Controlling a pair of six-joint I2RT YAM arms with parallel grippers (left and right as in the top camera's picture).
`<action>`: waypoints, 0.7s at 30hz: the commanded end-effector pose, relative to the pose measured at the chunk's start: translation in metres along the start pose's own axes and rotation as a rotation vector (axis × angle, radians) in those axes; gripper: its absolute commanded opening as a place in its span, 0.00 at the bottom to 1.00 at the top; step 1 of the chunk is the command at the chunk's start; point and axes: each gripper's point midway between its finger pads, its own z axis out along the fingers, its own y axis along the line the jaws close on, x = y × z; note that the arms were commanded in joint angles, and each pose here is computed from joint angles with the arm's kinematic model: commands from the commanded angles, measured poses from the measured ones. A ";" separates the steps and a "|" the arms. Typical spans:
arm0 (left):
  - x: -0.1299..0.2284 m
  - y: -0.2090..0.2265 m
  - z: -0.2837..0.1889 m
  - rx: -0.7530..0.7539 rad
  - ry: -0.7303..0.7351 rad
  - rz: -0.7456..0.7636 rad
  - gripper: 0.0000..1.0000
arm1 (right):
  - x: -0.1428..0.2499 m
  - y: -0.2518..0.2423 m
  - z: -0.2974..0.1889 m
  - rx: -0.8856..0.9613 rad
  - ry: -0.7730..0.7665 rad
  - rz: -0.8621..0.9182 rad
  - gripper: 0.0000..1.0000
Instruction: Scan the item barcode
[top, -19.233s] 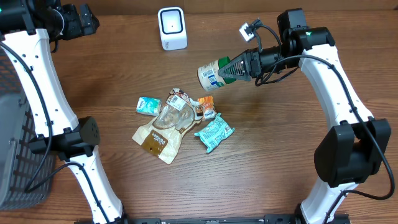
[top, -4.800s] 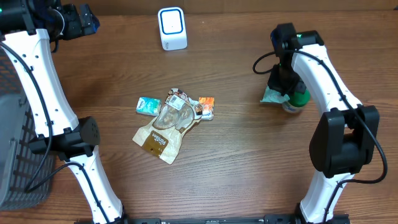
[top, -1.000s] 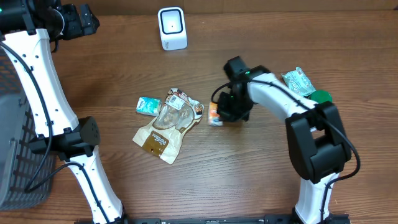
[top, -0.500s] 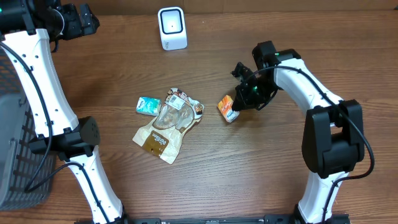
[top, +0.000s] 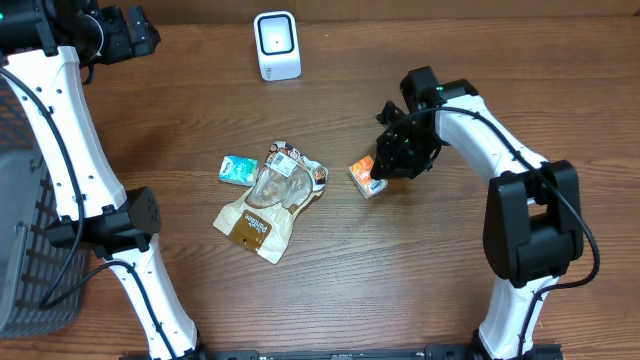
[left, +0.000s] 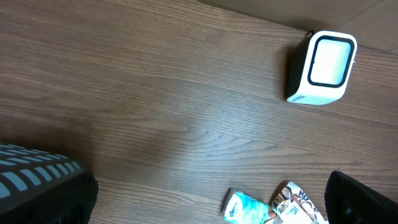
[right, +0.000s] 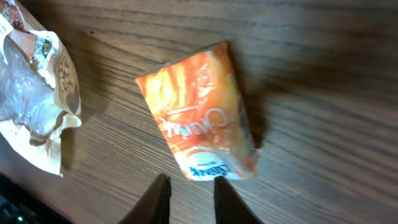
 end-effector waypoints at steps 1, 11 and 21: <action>-0.004 -0.007 -0.021 0.003 -0.048 0.001 1.00 | 0.003 0.034 -0.001 0.015 -0.017 0.042 0.08; -0.004 -0.008 -0.020 0.004 -0.048 0.003 0.99 | 0.023 0.019 0.031 0.252 -0.020 0.144 0.04; -0.004 -0.008 -0.020 0.004 -0.048 0.003 1.00 | 0.011 -0.018 0.031 0.333 -0.091 0.194 0.04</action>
